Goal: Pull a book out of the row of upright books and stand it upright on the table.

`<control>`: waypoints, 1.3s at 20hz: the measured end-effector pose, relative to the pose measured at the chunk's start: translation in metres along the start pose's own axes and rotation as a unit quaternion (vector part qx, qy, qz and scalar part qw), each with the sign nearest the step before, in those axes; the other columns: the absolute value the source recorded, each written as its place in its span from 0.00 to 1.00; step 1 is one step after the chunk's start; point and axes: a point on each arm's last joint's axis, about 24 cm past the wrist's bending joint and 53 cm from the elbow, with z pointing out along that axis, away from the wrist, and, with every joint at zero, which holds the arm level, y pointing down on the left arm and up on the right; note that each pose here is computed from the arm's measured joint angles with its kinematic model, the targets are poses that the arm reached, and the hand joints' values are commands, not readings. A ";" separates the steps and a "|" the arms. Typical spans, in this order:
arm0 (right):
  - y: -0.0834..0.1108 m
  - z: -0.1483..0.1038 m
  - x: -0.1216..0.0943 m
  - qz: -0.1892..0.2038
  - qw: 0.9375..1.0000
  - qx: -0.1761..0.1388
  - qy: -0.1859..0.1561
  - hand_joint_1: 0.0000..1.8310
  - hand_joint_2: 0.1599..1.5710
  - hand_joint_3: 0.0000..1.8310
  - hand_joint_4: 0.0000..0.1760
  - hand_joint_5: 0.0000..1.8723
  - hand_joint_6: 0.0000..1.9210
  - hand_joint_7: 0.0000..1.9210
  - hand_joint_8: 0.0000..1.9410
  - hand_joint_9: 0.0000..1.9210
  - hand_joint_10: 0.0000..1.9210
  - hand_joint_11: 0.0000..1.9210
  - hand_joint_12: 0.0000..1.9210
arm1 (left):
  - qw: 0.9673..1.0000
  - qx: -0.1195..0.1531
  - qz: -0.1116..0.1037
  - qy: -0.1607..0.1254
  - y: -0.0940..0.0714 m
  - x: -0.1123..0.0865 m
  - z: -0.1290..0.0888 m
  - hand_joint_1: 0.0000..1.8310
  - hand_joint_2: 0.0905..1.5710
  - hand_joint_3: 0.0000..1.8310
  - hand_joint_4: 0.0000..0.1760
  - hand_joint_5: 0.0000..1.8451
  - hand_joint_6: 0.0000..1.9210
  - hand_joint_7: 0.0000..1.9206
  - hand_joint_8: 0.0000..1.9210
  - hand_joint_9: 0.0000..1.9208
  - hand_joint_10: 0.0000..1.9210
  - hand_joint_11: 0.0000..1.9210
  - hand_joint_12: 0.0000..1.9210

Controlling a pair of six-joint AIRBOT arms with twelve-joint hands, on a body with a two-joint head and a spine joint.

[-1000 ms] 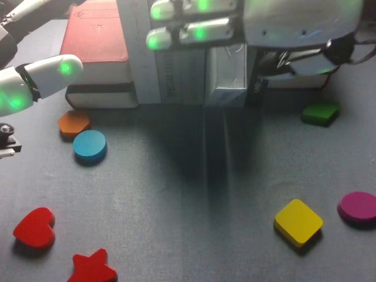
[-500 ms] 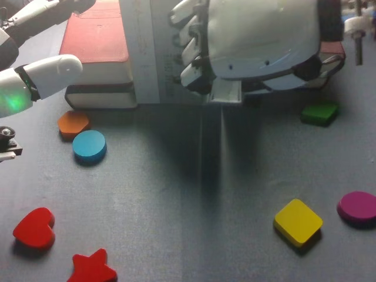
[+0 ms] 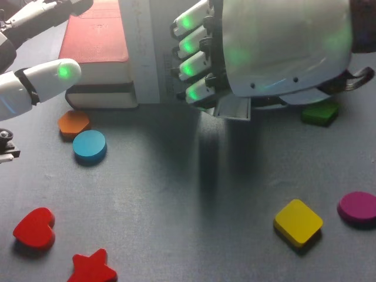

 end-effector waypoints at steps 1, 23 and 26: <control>0.006 -0.002 0.000 0.001 1.000 -0.010 0.000 0.66 0.77 0.00 0.00 0.41 0.53 0.39 0.86 0.44 0.90 0.36 0.99 | 1.000 0.000 -0.001 -0.002 0.000 -0.001 0.000 0.18 0.84 0.00 0.31 0.13 0.00 0.02 0.00 0.00 0.00 0.00 0.00; 0.053 -0.044 -0.032 0.071 0.990 -0.107 -0.053 0.66 0.77 0.00 0.00 0.41 0.54 0.39 0.86 0.44 0.91 0.36 0.99 | 1.000 0.001 -0.001 -0.007 0.000 -0.003 0.000 0.18 0.84 0.00 0.20 0.13 0.00 0.02 0.00 0.00 0.00 0.00 0.00; 0.051 -0.047 -0.033 0.073 0.990 -0.103 -0.055 0.66 0.77 0.00 0.00 0.41 0.54 0.39 0.86 0.44 0.91 0.36 0.99 | 1.000 0.001 -0.002 -0.008 0.001 -0.003 0.000 0.18 0.83 0.00 0.21 0.14 0.00 0.02 0.00 0.00 0.00 0.00 0.00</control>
